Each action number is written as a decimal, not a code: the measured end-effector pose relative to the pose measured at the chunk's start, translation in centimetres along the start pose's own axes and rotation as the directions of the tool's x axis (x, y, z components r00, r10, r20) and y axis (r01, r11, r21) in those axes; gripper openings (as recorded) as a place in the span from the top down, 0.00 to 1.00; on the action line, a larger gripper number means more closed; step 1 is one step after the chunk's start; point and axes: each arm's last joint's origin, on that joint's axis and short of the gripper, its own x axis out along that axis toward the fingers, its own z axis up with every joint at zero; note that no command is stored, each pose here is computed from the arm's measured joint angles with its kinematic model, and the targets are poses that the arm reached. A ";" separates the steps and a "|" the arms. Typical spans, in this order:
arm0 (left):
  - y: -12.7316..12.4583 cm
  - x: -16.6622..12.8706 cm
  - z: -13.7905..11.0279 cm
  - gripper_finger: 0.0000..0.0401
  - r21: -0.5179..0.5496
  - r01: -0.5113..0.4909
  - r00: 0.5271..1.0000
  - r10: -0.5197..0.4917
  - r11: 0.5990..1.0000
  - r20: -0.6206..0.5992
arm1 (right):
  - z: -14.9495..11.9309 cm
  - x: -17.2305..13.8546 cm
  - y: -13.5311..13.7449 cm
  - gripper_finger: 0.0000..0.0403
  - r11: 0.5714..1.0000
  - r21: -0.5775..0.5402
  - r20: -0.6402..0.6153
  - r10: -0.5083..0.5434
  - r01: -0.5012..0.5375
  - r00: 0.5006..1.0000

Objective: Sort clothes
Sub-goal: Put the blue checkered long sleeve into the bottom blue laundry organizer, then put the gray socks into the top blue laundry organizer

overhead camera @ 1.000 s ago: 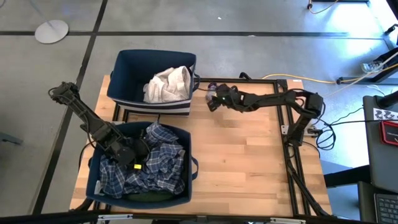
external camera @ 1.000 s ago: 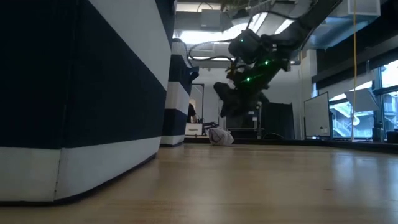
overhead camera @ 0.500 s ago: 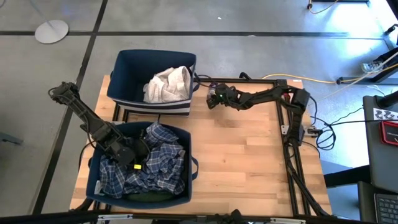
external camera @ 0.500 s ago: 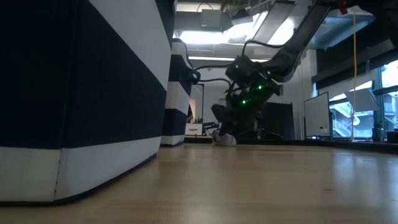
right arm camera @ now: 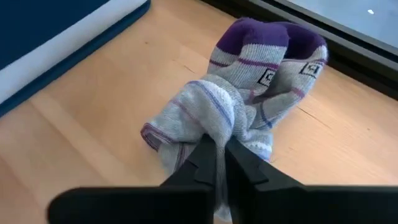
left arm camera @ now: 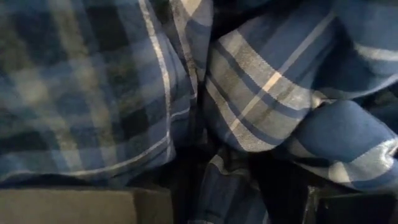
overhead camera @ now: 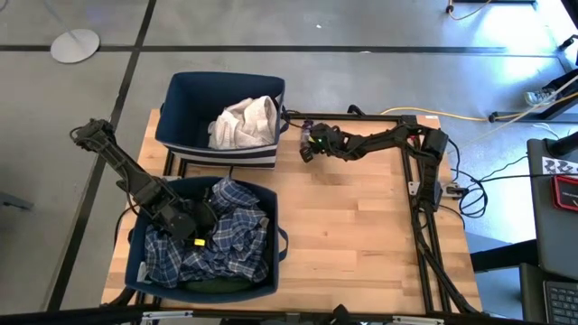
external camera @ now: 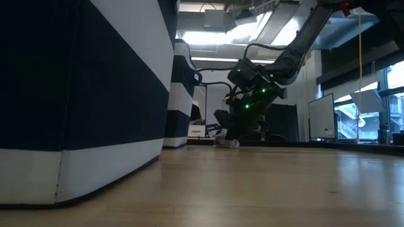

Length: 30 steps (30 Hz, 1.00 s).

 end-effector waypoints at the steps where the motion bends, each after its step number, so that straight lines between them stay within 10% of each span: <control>1: 0.0 0.0 0.0 0.63 -0.003 0.000 1.000 0.000 1.000 0.000 | 0.0 -0.2 0.1 0.96 1.000 -0.013 -0.003 0.001 -0.001 1.000; 18: 0.3 -6.3 2.2 0.62 -0.107 0.031 0.998 -0.037 0.994 -0.054 | 6.9 -15.8 6.3 0.95 0.945 -0.253 0.245 -0.145 0.208 0.959; 30: 1.5 -10.4 3.3 0.62 -0.110 0.070 0.997 -0.072 0.992 -0.009 | 12.7 -22.0 11.2 0.95 0.958 -0.281 0.621 0.134 0.061 0.772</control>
